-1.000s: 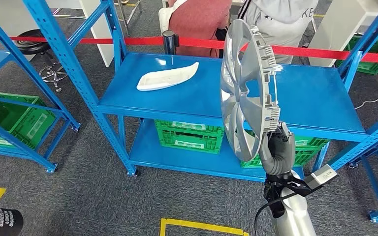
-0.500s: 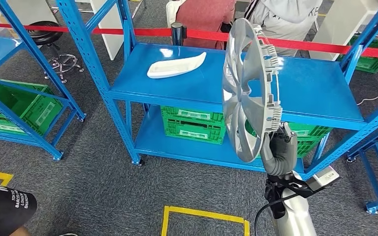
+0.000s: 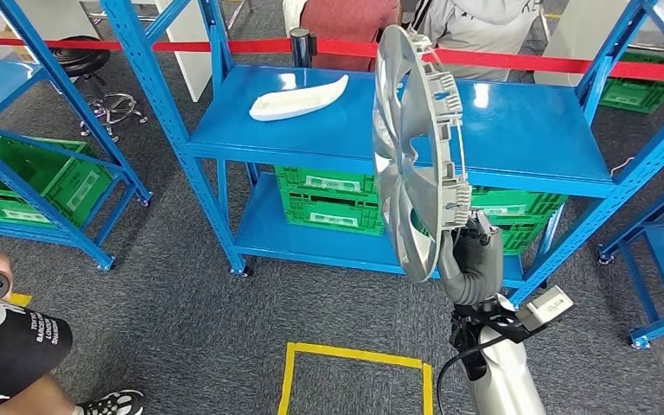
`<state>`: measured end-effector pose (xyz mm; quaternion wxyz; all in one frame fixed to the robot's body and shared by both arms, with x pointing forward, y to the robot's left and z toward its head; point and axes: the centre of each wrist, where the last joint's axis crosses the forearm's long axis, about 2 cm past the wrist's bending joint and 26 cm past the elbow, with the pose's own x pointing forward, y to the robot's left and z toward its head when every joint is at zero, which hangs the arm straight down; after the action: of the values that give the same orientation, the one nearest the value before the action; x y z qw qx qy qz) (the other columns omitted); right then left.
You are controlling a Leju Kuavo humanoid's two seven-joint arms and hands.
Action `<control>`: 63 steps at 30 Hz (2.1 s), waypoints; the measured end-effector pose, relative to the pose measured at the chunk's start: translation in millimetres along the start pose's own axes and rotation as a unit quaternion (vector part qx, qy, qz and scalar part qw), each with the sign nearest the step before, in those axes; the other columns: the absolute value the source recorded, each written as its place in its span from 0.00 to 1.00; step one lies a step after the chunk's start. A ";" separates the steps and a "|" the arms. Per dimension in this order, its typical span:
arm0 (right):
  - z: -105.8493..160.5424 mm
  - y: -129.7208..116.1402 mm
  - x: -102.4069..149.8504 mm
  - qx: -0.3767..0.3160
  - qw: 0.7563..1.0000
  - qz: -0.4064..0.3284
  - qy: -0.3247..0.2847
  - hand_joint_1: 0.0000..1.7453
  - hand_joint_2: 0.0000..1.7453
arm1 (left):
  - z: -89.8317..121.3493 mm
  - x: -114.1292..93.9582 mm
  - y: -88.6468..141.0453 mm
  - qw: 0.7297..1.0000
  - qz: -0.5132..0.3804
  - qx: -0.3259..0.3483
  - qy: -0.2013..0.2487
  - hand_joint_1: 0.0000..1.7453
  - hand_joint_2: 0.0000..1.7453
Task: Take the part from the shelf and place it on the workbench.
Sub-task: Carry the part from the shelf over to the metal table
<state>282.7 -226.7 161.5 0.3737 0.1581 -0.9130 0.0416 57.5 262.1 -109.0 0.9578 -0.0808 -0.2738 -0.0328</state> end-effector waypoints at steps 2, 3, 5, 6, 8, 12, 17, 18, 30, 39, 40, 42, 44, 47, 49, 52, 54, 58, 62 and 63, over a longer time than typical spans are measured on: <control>-1.4 1.0 0.8 0.001 1.000 0.000 -0.003 1.00 1.00 | -0.5 1.2 0.5 1.000 -0.001 0.000 -0.001 0.00 0.00; -1.9 1.3 1.1 0.001 1.000 0.000 -0.004 1.00 1.00 | -0.5 1.3 0.5 1.000 -0.001 0.001 0.000 0.00 0.00; -2.7 1.5 1.6 0.001 1.000 0.000 -0.005 1.00 1.00 | -0.7 1.7 0.9 1.000 -0.001 0.001 0.000 0.00 0.00; -2.8 1.5 1.8 0.001 1.000 0.000 -0.006 1.00 1.00 | -0.8 2.0 1.0 1.000 -0.001 0.001 0.000 0.00 0.00; -2.7 1.6 1.9 0.001 1.000 0.000 -0.005 1.00 1.00 | -0.8 2.1 1.3 1.000 -0.001 0.002 0.000 0.00 0.00; -2.3 2.0 1.8 0.003 1.000 -0.001 -0.005 1.00 1.00 | -0.4 1.2 1.5 1.000 -0.001 0.002 0.001 0.00 0.00; -3.0 4.0 1.7 0.011 1.000 -0.005 -0.006 1.00 1.00 | -0.1 0.6 1.2 1.000 0.001 0.003 0.006 0.00 0.00; -3.9 4.3 1.6 0.012 1.000 -0.006 -0.007 1.00 1.00 | 0.0 0.2 1.2 1.000 0.002 0.003 0.007 0.00 0.00; -6.3 4.8 -0.6 0.009 1.000 -0.021 -0.009 1.00 1.00 | -0.5 0.8 -1.4 1.000 -0.001 0.004 0.000 0.00 0.00; 21.6 -16.3 9.5 -0.014 1.000 0.003 0.008 1.00 1.00 | -2.2 3.2 -8.6 1.000 -0.024 -0.010 0.002 0.00 0.00; 23.4 -17.9 10.1 -0.015 1.000 0.006 0.010 1.00 1.00 | -2.3 3.3 -8.7 1.000 -0.024 -0.011 0.003 0.00 0.00; 25.1 -19.8 10.7 -0.015 1.000 0.012 0.012 1.00 1.00 | -2.4 3.5 -8.8 1.000 -0.025 -0.013 0.003 0.00 0.00; 24.3 -21.3 11.3 -0.014 1.000 0.018 0.012 1.00 1.00 | -2.6 3.9 -9.2 1.000 -0.024 -0.014 0.001 0.00 0.00; 22.4 -22.0 12.4 -0.012 1.000 0.023 0.009 1.00 1.00 | -3.0 4.8 -9.6 1.000 -0.023 -0.016 -0.001 0.00 0.00; 22.0 -22.1 12.9 -0.012 1.000 0.026 0.008 1.00 1.00 | -3.1 5.1 -9.5 1.000 -0.023 -0.018 -0.001 0.00 0.00; 21.0 -21.9 13.8 -0.012 1.000 0.028 0.006 1.00 1.00 | -3.4 5.8 -9.0 1.000 -0.023 -0.019 0.000 0.00 0.00; 20.9 -21.8 14.0 -0.012 1.000 0.028 0.005 1.00 1.00 | -3.8 6.8 -8.9 1.000 -0.023 -0.019 0.000 0.00 0.00; 18.4 -21.9 14.0 -0.010 1.000 0.027 0.003 1.00 1.00 | -4.1 7.7 -8.0 1.000 -0.022 -0.018 -0.001 0.00 0.00; 12.1 -22.2 13.0 -0.008 1.000 0.026 -0.004 1.00 1.00 | -4.6 9.5 -4.8 1.000 -0.019 -0.013 -0.006 0.00 0.00; 10.8 -22.1 12.6 -0.008 1.000 0.025 -0.005 1.00 1.00 | -4.5 9.4 -4.7 1.000 -0.018 -0.012 -0.006 0.00 0.00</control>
<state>274.2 -252.9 161.6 0.3695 0.1323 -0.9188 0.0432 67.3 256.5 -107.2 0.9543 -0.0881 -0.2806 -0.0526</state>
